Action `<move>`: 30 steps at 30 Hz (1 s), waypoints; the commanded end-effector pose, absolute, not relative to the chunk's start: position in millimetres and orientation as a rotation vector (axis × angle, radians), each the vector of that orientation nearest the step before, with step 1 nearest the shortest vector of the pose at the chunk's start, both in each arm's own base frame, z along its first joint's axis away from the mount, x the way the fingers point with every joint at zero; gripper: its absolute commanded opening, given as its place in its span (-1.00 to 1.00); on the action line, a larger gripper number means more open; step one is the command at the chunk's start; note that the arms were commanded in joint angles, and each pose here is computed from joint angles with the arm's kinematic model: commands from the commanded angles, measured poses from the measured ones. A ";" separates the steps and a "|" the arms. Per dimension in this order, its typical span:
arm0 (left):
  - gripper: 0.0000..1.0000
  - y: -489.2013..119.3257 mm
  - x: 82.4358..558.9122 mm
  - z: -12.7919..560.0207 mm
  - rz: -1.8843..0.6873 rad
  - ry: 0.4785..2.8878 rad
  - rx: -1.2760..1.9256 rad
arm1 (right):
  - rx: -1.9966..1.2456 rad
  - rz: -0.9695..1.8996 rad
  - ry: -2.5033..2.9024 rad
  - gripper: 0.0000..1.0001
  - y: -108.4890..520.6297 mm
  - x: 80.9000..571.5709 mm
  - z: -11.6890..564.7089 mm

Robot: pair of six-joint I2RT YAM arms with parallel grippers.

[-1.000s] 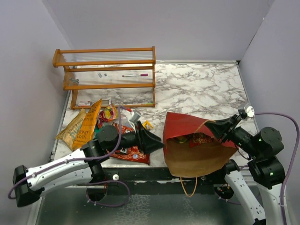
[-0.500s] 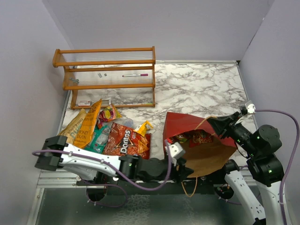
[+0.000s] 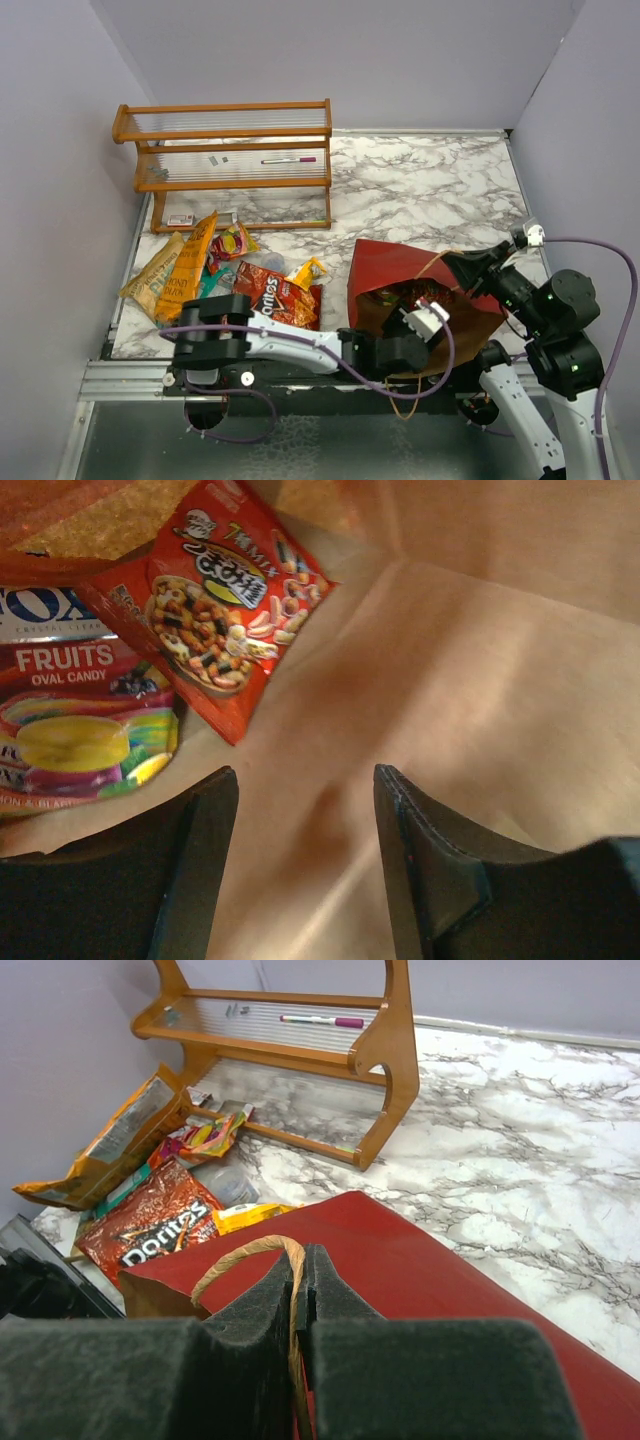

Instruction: Take the snacks out of the paper bag

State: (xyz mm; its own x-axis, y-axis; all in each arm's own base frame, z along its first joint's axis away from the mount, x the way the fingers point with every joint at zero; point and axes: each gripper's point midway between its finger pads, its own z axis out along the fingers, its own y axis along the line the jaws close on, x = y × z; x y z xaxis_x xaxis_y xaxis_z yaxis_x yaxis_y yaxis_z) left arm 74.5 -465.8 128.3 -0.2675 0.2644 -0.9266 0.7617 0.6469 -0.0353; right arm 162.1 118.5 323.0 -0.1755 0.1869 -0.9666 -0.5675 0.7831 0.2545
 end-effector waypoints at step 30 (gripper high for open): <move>-0.09 -506.0 217.5 66.1 -0.582 1.793 0.427 | -0.386 0.714 1.562 -0.95 126.5 157.1 325.3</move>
